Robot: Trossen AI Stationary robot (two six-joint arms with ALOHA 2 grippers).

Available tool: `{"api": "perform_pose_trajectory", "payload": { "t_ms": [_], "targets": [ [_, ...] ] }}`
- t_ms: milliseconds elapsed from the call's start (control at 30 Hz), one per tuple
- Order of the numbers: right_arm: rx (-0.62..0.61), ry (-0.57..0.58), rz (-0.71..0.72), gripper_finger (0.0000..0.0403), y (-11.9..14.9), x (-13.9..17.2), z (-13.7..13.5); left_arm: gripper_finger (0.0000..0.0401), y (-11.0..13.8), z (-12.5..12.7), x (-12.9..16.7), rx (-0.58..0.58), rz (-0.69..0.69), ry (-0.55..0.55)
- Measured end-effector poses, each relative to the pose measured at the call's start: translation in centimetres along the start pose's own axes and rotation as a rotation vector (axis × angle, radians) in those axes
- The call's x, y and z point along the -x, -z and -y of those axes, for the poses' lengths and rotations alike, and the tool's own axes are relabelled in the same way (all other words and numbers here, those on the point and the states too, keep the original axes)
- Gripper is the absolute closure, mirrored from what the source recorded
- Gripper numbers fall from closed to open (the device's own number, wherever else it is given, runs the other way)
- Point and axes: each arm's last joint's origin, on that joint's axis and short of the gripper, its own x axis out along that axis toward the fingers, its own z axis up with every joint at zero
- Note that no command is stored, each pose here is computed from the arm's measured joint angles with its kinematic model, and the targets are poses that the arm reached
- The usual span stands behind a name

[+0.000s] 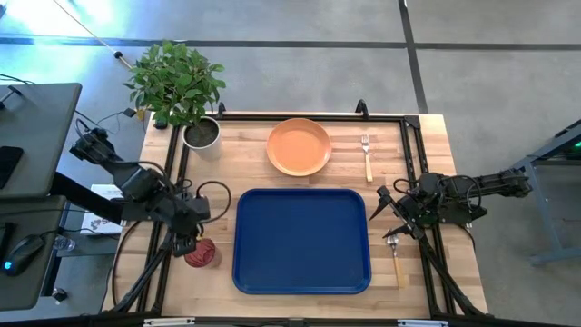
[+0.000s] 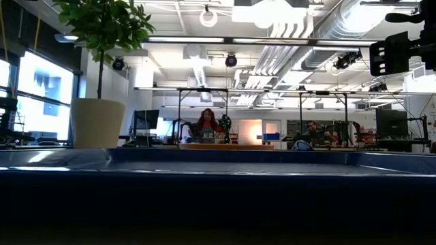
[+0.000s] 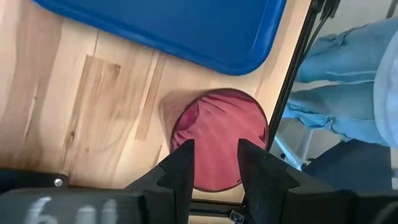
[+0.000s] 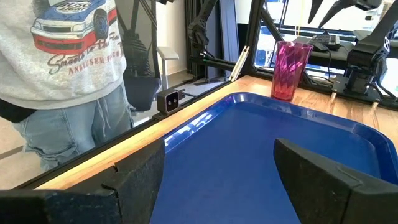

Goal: Pick and place plate/cup/fork/spoon on tray
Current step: Put the red cup on the top left of the blue tray

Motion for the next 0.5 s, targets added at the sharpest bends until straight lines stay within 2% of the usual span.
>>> {"api": "perform_pose_trajectory", "payload": {
  "t_ms": [500],
  "targets": [
    [0.000, 0.000, 0.000, 0.0109, 0.00, 0.00, 0.00, 0.0299, 0.65, 0.30, -1.10, 0.007, -0.084, -0.101]
  ]
}}
